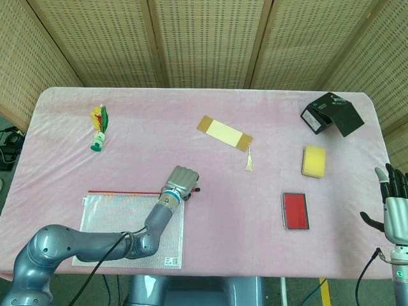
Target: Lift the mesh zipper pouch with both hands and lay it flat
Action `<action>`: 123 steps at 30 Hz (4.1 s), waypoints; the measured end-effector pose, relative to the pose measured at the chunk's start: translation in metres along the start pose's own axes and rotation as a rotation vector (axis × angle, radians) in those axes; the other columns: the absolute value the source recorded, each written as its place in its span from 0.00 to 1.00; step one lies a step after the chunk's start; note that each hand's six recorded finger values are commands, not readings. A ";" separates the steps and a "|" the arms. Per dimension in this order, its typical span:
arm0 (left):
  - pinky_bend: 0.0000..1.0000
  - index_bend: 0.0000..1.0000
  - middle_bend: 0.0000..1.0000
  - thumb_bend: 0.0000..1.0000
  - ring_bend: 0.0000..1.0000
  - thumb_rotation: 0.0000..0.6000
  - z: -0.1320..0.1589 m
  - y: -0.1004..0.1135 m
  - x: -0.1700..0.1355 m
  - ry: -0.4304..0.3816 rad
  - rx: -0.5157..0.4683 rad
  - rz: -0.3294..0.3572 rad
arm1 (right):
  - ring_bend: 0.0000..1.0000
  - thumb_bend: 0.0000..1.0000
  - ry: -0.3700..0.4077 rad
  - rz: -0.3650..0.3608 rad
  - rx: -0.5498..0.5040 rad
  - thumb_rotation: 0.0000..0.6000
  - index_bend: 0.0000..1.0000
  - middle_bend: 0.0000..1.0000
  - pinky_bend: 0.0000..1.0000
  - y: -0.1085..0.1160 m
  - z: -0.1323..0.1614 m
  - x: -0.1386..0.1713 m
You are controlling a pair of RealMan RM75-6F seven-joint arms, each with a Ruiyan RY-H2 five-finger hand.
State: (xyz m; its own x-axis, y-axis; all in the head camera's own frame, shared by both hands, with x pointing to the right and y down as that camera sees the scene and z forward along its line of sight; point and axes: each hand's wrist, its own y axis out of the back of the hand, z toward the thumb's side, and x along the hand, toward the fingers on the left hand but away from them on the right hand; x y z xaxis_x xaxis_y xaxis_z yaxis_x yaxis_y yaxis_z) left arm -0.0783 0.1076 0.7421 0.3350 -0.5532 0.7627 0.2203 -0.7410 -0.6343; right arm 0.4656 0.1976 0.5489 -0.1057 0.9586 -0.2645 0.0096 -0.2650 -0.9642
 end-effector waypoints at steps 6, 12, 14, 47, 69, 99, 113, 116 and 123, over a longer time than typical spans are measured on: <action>1.00 0.55 0.96 0.45 0.91 1.00 0.000 0.002 0.001 0.011 0.006 0.010 | 0.00 0.00 -0.004 0.001 -0.003 1.00 0.03 0.00 0.00 0.000 -0.002 -0.001; 1.00 0.64 0.96 0.50 0.91 1.00 0.002 0.004 0.000 0.007 -0.001 0.017 | 0.00 0.00 -0.002 0.000 -0.005 1.00 0.03 0.00 0.00 0.000 -0.002 -0.001; 1.00 0.68 0.96 0.56 0.91 1.00 0.003 0.006 -0.002 0.004 -0.005 0.023 | 0.00 0.00 -0.002 0.000 -0.006 1.00 0.03 0.00 0.00 0.001 -0.001 0.000; 1.00 0.86 0.97 0.74 0.91 1.00 -0.026 0.115 -0.078 -0.259 -0.469 0.204 | 0.91 0.00 0.140 0.316 -0.379 1.00 0.25 0.91 1.00 -0.027 0.059 -0.062; 1.00 0.86 0.98 0.73 0.91 1.00 0.020 0.142 -0.060 -0.323 -0.656 0.256 | 0.94 0.00 0.141 0.722 -0.843 1.00 0.37 0.94 1.00 -0.049 0.212 -0.103; 1.00 0.86 0.98 0.72 0.91 1.00 0.024 0.142 -0.064 -0.302 -0.715 0.270 | 0.94 0.33 0.070 0.802 -1.028 1.00 0.54 0.94 1.00 -0.074 0.311 -0.104; 1.00 0.86 0.98 0.72 0.91 1.00 0.018 0.145 -0.066 -0.301 -0.735 0.264 | 0.95 0.45 0.068 0.819 -1.049 1.00 0.63 0.95 1.00 -0.079 0.318 -0.101; 1.00 0.86 0.98 0.72 0.91 1.00 0.018 0.144 -0.066 -0.303 -0.739 0.260 | 0.95 0.45 0.070 0.819 -1.053 1.00 0.63 0.95 1.00 -0.079 0.320 -0.102; 1.00 0.86 0.98 0.72 0.91 1.00 0.019 0.144 -0.066 -0.309 -0.745 0.255 | 0.95 0.51 0.067 0.826 -1.070 1.00 0.64 0.95 1.00 -0.080 0.324 -0.102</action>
State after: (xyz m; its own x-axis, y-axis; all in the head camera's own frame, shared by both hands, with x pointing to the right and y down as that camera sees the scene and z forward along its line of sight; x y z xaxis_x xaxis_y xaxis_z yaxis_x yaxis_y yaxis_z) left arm -0.0513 0.0449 0.5982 0.5516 -0.6893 0.4697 -0.5215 -0.7244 -0.4508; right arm 0.1530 0.0868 0.6587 0.3549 0.5716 -0.7398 0.8127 -0.5798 -0.0581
